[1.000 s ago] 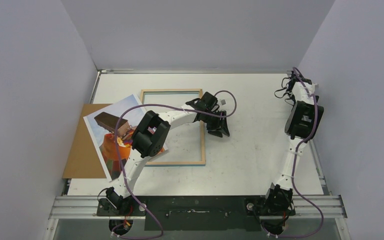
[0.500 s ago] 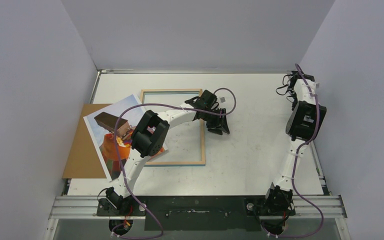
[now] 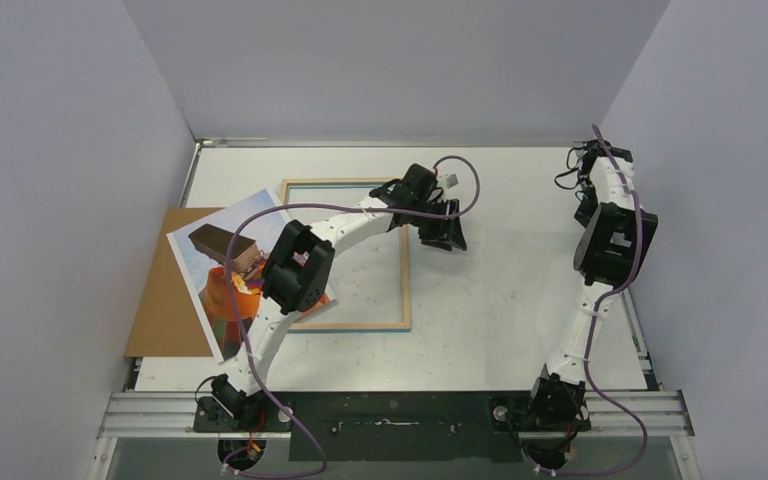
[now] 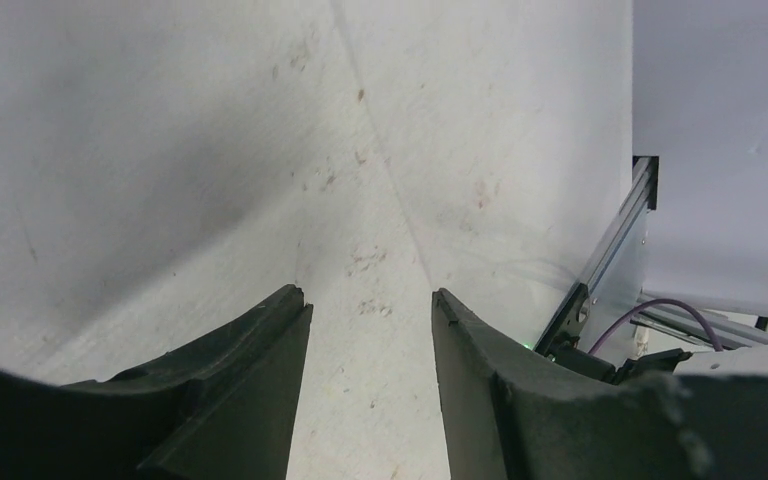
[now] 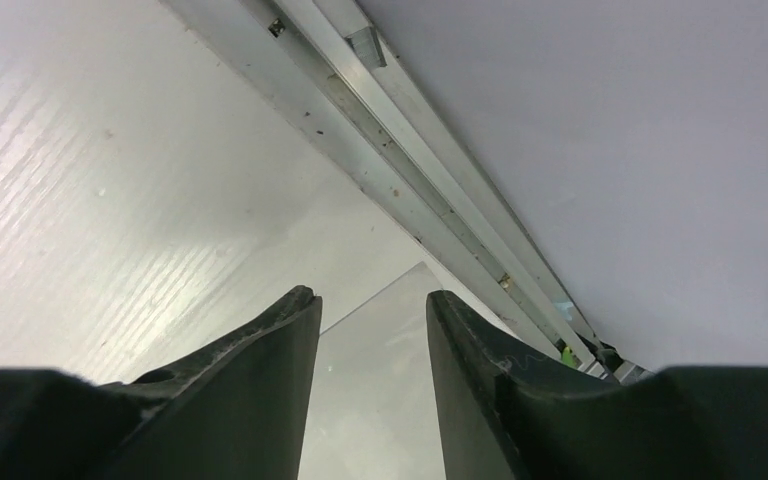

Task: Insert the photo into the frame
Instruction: Pick up the photo frame item at the center of the board.

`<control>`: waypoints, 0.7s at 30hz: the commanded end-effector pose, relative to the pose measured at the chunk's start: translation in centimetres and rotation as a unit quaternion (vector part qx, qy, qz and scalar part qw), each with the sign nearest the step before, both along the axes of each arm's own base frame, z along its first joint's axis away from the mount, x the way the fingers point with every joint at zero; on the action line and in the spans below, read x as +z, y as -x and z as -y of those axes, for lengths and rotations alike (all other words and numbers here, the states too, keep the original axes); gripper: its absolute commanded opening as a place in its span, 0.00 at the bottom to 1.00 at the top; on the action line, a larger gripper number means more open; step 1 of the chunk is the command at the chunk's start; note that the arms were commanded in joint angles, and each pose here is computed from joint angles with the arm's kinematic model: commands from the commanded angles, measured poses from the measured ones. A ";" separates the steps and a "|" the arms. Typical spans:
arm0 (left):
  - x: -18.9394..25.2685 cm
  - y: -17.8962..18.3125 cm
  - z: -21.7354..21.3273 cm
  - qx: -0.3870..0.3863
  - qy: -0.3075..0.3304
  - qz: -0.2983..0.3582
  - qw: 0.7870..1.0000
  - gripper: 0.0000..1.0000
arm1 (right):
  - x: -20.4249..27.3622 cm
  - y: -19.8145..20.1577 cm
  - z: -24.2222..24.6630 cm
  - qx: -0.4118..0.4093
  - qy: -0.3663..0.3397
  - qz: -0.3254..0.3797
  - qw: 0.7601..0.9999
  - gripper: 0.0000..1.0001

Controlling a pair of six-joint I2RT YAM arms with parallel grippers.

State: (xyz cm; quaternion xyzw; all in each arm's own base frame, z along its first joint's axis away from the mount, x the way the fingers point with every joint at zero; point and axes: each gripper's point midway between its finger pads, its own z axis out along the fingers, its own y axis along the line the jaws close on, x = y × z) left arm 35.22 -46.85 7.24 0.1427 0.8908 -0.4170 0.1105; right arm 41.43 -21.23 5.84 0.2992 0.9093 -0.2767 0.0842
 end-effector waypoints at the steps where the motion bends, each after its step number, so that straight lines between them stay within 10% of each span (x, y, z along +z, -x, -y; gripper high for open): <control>1: 3.1 -3.3 0.4 0.005 0.021 0.064 0.998 0.47 | 2.3 2.0 -1.5 0.023 -0.039 -0.017 0.999 0.46; 21: 2.9 -8.5 -1.0 0.022 0.008 0.114 0.993 0.49 | -2.0 0.7 -6.5 0.090 -0.197 -0.025 0.976 0.49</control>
